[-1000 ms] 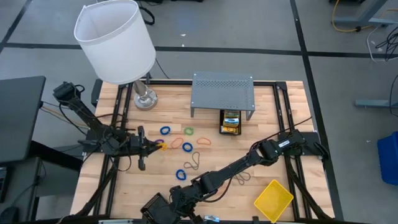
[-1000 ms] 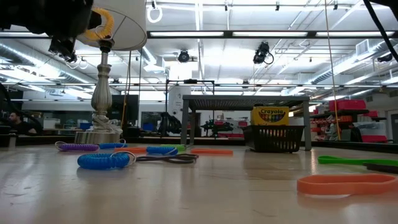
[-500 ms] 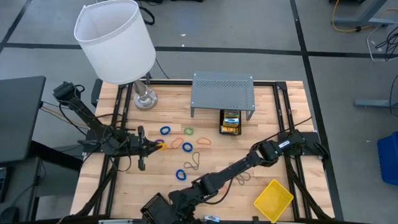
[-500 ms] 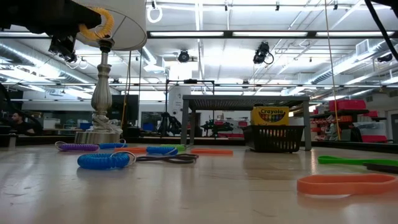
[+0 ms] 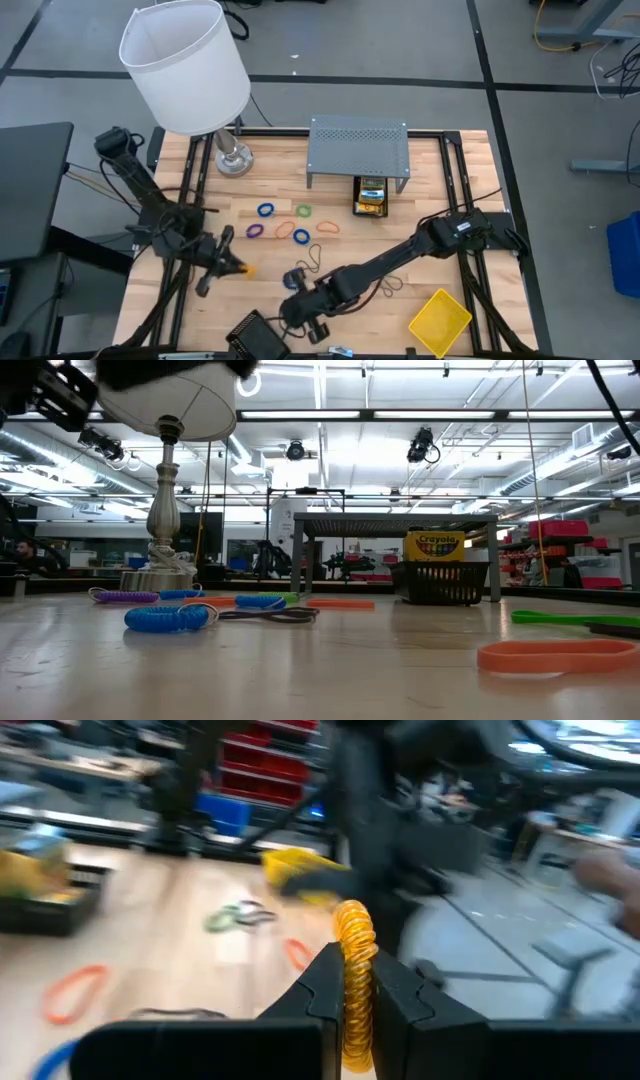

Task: Pick & Place Office Desk Supplies
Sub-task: Put the yellow spring keychain into the bottom black bin

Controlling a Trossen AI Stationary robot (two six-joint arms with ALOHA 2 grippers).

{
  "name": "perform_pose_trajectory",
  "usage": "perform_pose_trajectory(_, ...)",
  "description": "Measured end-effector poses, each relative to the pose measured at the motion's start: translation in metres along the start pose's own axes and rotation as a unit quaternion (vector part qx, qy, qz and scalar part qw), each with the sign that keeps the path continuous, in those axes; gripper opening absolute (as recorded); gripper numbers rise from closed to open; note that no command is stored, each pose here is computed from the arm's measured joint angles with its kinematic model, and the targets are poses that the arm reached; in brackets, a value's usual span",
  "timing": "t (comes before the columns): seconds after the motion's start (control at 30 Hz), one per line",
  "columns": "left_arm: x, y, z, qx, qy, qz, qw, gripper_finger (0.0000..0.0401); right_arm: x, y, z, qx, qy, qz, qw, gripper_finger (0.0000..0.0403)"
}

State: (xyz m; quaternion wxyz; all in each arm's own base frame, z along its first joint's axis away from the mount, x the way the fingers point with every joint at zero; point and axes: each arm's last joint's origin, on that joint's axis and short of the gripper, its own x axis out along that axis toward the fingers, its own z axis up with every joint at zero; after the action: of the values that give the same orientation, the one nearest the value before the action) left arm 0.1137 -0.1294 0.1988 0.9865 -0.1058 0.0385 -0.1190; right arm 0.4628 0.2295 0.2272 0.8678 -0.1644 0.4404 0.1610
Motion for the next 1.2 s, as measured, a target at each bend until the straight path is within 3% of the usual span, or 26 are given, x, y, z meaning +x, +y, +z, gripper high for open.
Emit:
perform_pose_trajectory(0.17,-0.001,-0.021,0.002,-0.001,0.061,-0.021,0.998,0.0024,-0.026,-0.014,-0.012,0.000,0.084,-0.080,0.993,0.0000)
perform_pose_trajectory(0.37,0.024,-0.056,0.005,0.022,0.184,-0.021,0.982,0.0024,-0.029,-0.021,-0.024,0.016,0.140,-0.096,0.985,0.0000)
perform_pose_trajectory(0.5,0.048,-0.078,-0.007,0.043,0.256,-0.032,0.965,0.0024,-0.029,-0.022,-0.026,0.016,0.150,-0.097,0.984,0.0000)
perform_pose_trajectory(0.67,0.078,-0.091,-0.021,0.028,0.323,-0.057,0.944,0.0024,-0.030,-0.024,-0.028,0.016,0.161,-0.097,0.982,0.0000)
perform_pose_trajectory(0.87,0.103,-0.084,-0.036,0.001,0.375,-0.058,0.925,0.0024,-0.030,-0.024,-0.030,0.012,0.171,-0.097,0.980,0.0000)
perform_pose_trajectory(1.2,0.116,-0.039,-0.054,-0.008,0.458,0.067,0.886,0.0024,-0.032,-0.023,-0.033,-0.006,0.189,-0.130,0.973,0.0000)
